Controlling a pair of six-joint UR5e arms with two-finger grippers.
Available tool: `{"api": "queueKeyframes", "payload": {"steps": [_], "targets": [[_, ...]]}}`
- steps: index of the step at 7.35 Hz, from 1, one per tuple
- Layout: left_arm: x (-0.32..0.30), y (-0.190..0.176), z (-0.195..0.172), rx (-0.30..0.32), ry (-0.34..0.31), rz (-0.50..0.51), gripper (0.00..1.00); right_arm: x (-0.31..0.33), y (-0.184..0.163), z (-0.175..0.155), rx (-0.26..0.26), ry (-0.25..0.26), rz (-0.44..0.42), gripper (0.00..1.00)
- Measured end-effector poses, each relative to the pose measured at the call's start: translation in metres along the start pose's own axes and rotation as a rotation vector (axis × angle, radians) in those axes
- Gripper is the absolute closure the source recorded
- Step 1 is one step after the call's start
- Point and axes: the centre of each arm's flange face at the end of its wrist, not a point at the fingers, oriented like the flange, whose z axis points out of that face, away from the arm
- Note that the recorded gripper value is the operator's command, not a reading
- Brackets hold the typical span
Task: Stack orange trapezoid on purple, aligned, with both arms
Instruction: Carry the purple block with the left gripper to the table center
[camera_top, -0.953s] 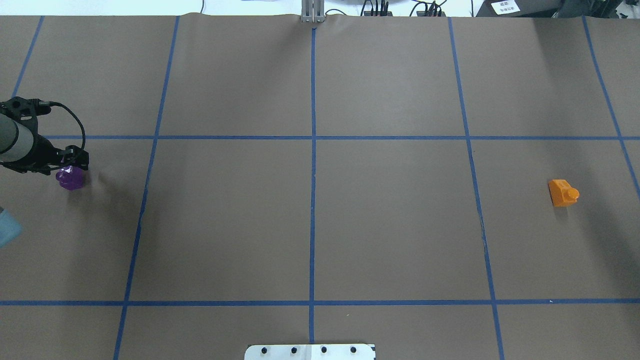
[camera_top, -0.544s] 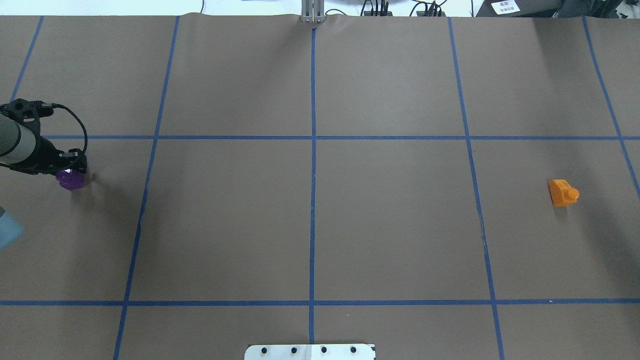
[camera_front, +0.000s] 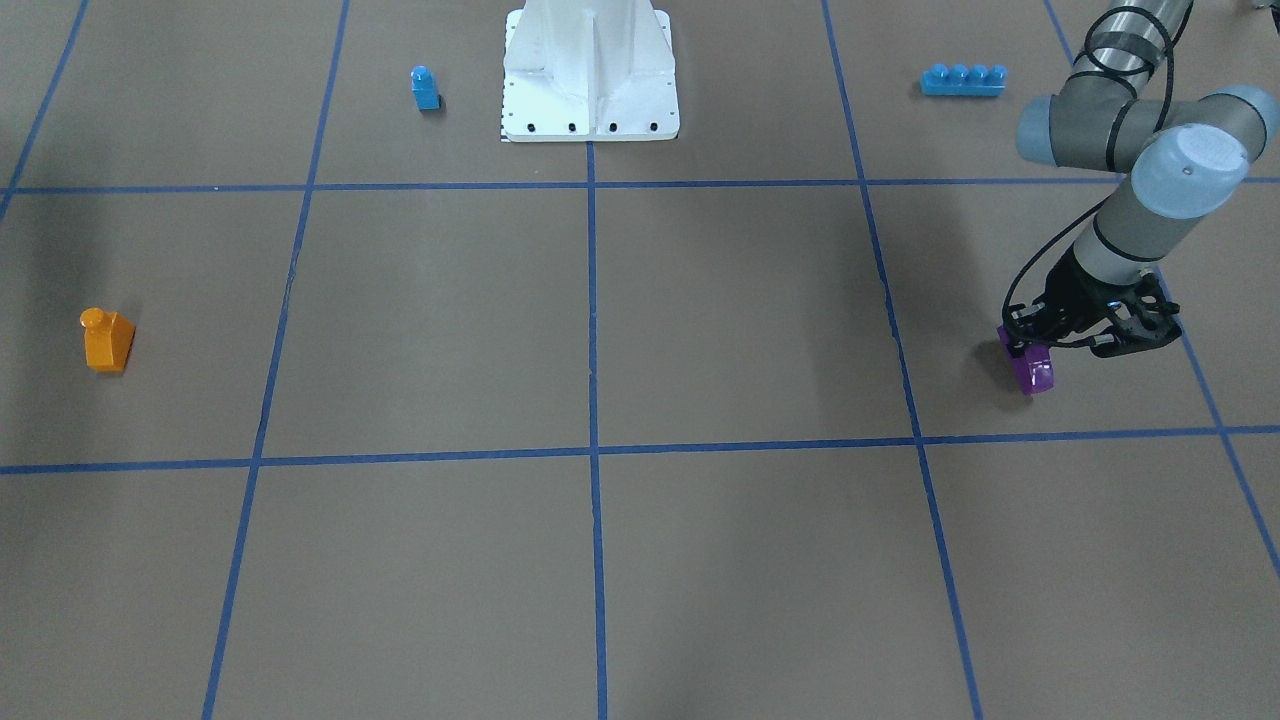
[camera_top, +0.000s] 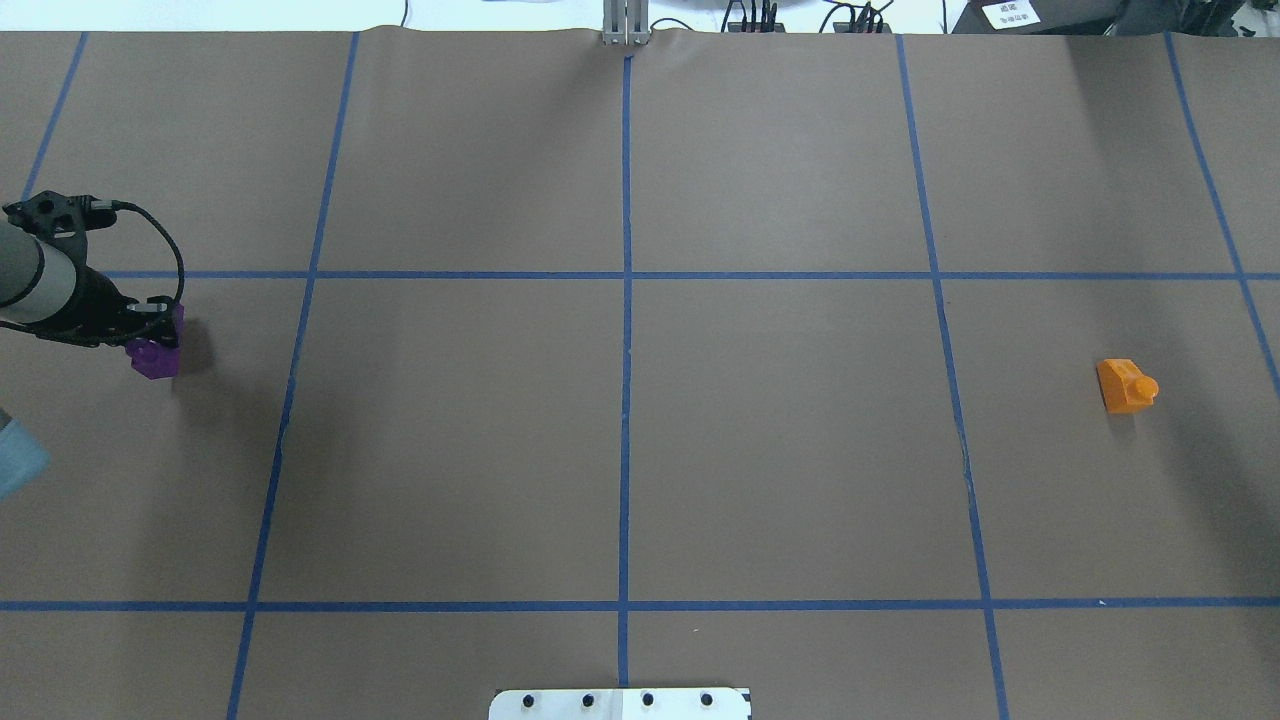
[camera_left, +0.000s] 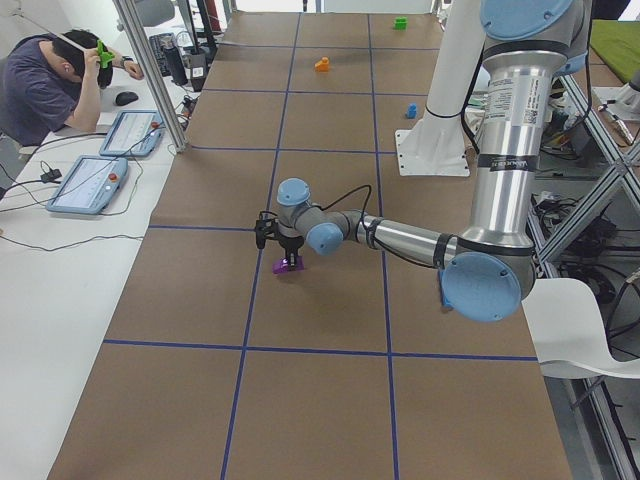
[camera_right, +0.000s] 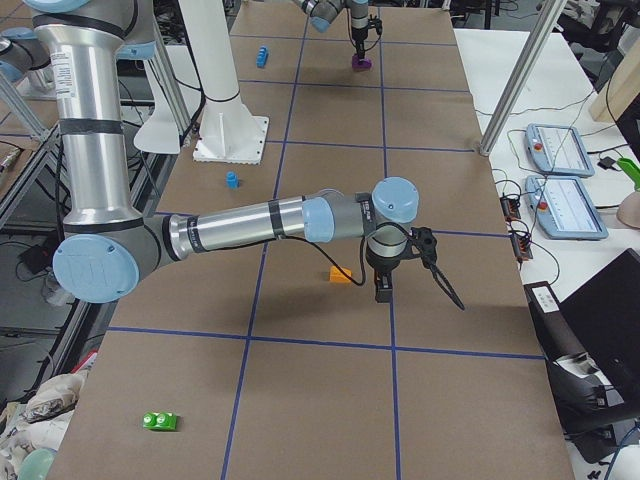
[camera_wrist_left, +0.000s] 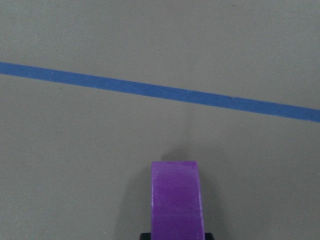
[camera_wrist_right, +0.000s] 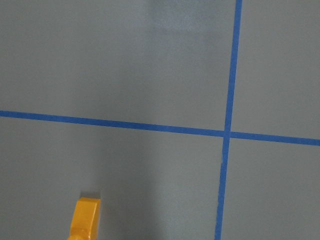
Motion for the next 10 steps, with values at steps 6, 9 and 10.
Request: {"api": "queueKeyframes", "payload": {"steps": [6, 9, 10], "targets": [[0.293, -0.011, -0.098, -0.011, 0.089, 0.148, 1.00, -0.005, -0.002, -0.004, 0.009, -0.001, 0.044, 0.00], [0.434, 0.043, -0.096, -0.003, 0.062, 0.257, 1.00, -0.006, -0.002, -0.005, 0.011, 0.000, 0.048, 0.00], [0.464, 0.058, -0.079, 0.004, 0.039, 0.271, 1.00, -0.007, -0.003, -0.006, 0.014, -0.001, 0.044, 0.00]]}}
